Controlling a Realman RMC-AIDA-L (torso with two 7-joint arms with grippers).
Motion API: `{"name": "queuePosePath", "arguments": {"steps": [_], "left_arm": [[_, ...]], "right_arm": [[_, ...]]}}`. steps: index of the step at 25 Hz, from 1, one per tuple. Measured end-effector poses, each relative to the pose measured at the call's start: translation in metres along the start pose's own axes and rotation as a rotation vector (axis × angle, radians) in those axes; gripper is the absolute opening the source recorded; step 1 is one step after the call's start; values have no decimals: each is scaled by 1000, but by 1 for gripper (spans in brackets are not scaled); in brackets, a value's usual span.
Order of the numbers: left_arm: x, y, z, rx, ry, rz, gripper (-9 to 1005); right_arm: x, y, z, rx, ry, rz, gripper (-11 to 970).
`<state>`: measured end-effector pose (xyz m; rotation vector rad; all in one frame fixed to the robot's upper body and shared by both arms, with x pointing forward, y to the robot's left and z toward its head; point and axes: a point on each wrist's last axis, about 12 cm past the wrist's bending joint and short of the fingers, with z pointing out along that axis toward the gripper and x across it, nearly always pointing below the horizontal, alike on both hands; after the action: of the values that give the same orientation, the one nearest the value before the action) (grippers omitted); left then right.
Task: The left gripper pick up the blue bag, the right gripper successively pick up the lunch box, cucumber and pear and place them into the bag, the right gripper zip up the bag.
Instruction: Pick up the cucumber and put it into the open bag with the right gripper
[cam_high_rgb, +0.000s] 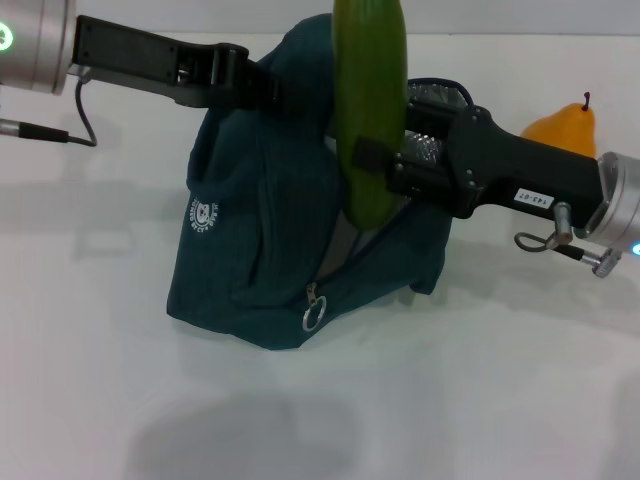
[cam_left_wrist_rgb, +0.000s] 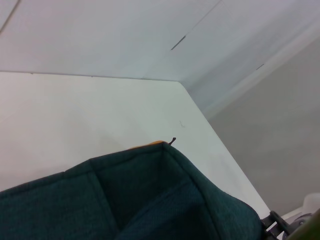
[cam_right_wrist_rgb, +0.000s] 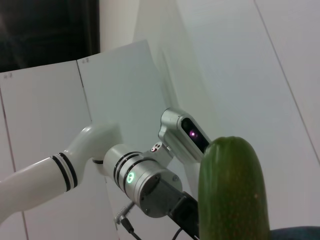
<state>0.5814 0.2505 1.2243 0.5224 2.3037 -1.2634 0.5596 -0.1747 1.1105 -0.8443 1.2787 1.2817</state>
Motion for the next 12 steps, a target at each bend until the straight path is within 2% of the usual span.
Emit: {"name": "queuePosePath", "arguments": {"steps": [12], "left_arm": [[-1, -1, 0, 2, 3, 3, 44]], "right_arm": [[-4, -2, 8, -25, 13, -21, 650]]}}
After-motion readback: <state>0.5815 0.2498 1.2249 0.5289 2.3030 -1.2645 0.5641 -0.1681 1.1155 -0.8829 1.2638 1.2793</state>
